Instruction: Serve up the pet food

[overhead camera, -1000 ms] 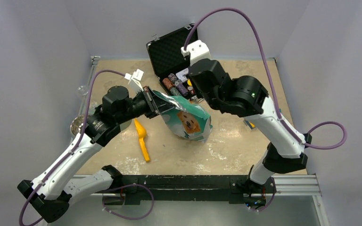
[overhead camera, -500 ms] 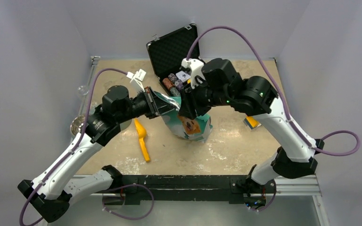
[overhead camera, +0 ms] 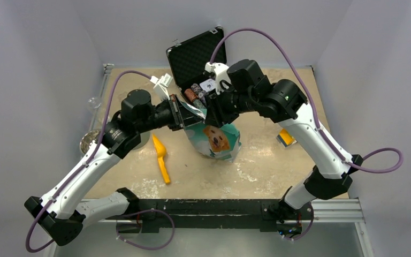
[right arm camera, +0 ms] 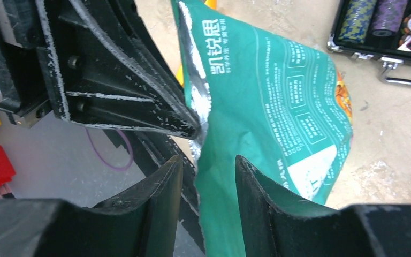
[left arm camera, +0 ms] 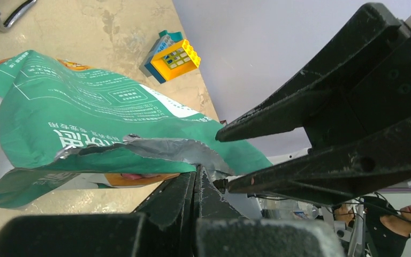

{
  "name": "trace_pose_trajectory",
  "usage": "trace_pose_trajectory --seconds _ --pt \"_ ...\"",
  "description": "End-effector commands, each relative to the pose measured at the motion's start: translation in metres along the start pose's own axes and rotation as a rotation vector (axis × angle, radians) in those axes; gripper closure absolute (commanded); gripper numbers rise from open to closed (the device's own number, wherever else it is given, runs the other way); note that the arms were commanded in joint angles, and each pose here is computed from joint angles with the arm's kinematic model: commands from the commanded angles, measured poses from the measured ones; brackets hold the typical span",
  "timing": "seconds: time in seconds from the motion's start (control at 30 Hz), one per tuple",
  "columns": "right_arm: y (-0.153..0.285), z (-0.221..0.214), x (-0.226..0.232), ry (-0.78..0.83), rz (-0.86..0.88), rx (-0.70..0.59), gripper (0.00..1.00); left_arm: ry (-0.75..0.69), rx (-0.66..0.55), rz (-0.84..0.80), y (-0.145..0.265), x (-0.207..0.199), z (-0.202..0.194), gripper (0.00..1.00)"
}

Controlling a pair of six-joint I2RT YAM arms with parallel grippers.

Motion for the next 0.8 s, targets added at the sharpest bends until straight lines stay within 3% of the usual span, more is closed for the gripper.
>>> trace_pose_trajectory --seconds 0.0,0.2,0.4,0.5,0.57,0.7,0.77 --pt "0.015 0.003 -0.005 0.052 -0.023 -0.045 0.57 -0.107 0.003 -0.157 0.013 -0.042 0.005 1.00" --pt "0.004 -0.001 -0.011 0.086 -0.047 -0.014 0.75 -0.100 0.012 -0.150 0.009 -0.041 0.005 1.00" --pt "-0.006 0.000 -0.015 0.100 -0.074 0.001 0.70 -0.077 0.035 -0.125 0.002 -0.038 0.006 1.00" --pt "-0.011 0.001 -0.015 0.142 -0.123 0.003 0.80 -0.056 0.041 -0.108 -0.001 -0.036 0.006 1.00" --pt "-0.012 0.003 -0.017 0.157 -0.164 0.007 1.00 -0.034 0.037 -0.096 -0.003 -0.035 0.007 1.00" --pt "-0.010 0.009 -0.013 0.136 -0.153 -0.018 1.00 0.031 0.034 -0.046 -0.009 -0.027 0.008 1.00" --pt "-0.008 0.010 -0.011 0.110 -0.156 -0.033 1.00 0.060 0.035 -0.032 -0.012 -0.024 0.008 0.94"
Point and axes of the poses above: each gripper's point midway between its finger pads, its own y axis back along the fingers, its own x axis along the line the jaws close on, z = x × y, the point moved 6 cm from there along y, back along the fingers, and after that the axes turned 15 degrees about y, right-handed, at the moved point
